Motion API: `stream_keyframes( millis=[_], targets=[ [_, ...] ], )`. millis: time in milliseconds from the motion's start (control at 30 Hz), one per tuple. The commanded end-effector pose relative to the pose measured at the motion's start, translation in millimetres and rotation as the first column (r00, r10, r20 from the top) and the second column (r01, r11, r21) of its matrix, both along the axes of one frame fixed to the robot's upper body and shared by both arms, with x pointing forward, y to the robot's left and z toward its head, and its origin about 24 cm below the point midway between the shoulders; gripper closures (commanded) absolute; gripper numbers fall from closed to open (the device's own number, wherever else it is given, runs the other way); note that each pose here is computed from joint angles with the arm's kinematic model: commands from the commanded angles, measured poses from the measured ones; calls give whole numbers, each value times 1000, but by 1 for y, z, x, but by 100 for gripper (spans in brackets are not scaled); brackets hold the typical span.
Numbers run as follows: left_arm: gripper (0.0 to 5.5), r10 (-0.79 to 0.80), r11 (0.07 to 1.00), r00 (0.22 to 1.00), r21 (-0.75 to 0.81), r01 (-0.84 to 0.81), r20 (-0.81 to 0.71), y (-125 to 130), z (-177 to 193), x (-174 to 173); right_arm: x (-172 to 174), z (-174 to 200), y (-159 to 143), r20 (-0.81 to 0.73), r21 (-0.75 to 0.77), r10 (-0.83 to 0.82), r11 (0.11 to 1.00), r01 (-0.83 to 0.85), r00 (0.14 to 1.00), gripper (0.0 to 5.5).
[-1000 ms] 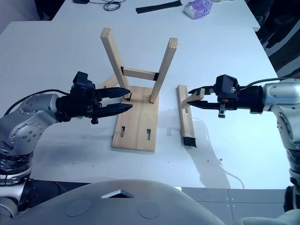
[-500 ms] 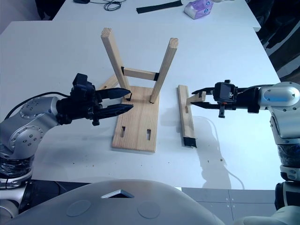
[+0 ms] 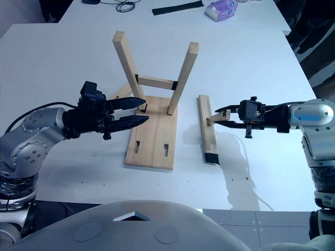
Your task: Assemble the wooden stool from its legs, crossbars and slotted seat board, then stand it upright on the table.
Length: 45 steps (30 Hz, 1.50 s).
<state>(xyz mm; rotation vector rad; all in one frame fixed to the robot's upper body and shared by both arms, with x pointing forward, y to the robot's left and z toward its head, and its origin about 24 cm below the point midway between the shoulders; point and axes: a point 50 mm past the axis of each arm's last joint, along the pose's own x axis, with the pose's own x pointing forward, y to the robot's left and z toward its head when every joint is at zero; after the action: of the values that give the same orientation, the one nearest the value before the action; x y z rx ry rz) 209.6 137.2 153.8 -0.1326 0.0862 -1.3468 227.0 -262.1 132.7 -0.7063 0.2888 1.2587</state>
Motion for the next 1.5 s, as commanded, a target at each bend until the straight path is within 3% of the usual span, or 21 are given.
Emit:
stream_keyframes(
  millis=[33,800,1200,1500],
  targets=[
    [299,3,1000,1000,5,-3,6,0,2,2,-2,-2,1,-10,-18,9,1000,-9,1000,420],
    [299,-11,1000,1000,-2,11,9,-3,5,3,0,-2,5,0,2,24,1000,-24,1000,420],
    [299,-19,1000,1000,-3,19,4,-5,5,2,-16,-12,5,-179,24,37,999,-33,983,420],
    [299,-29,1000,1000,-9,29,-7,-9,3,1,0,-25,12,-364,-23,47,998,-59,930,420]
  ],
)
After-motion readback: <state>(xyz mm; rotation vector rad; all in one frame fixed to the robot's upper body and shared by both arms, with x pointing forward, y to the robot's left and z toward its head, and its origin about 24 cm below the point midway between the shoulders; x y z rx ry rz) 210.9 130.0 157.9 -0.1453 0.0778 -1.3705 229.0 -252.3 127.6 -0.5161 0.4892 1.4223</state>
